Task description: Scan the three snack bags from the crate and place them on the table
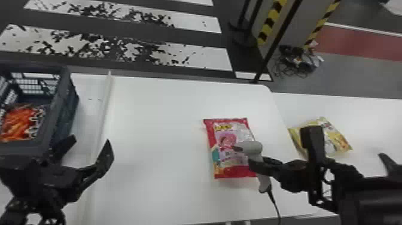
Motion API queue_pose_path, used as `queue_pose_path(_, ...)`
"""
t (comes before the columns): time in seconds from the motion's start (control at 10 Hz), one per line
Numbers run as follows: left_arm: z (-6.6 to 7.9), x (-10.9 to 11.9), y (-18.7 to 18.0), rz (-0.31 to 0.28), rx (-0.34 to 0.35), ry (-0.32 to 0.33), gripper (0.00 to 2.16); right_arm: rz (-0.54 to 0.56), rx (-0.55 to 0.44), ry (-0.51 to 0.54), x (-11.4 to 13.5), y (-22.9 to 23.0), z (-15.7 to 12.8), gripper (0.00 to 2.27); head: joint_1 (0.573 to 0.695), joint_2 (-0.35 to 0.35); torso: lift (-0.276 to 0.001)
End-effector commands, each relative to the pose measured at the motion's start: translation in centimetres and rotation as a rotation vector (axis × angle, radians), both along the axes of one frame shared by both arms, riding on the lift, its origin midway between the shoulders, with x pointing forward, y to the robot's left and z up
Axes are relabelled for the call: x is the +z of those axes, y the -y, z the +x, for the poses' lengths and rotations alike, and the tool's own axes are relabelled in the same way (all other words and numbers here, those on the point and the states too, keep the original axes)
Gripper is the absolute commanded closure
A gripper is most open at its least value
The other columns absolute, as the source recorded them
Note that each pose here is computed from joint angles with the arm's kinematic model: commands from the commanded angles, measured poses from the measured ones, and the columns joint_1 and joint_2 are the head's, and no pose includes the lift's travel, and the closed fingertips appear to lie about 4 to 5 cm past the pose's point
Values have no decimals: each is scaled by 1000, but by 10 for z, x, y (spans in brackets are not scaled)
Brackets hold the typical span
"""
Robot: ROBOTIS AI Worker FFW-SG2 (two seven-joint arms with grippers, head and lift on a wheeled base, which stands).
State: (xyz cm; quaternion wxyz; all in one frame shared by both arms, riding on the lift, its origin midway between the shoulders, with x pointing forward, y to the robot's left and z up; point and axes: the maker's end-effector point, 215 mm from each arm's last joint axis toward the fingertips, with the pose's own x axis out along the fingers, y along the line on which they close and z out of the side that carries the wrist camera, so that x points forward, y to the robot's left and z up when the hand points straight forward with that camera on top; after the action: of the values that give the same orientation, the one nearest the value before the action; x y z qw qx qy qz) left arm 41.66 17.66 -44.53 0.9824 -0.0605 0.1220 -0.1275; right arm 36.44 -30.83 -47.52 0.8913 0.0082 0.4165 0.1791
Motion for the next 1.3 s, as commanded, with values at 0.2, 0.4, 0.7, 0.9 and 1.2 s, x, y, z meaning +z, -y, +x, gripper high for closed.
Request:
queue_pose_path(0.2,1,0,1,-2,0,4,76,-15,44,-33,-15,-24,-1,2250,695,-169,-62)
queue_pose_path(0.4,2,0,0,-5,1,7,76,-25,56,-50,-24,-30,-3,2250,695,-156,-62)
queue_pose_path(0.7,2,-1,0,-5,2,5,76,-31,60,-53,-26,-32,-3,2250,695,-146,-62)
queue_pose_path(0.9,2,-1,1,-5,0,5,76,-45,64,-57,-29,-33,-3,2250,695,-146,-62)
queue_pose_path(1.2,2,-1,4,-8,-4,5,76,-74,55,-28,-19,-26,3,2250,695,-150,-62)
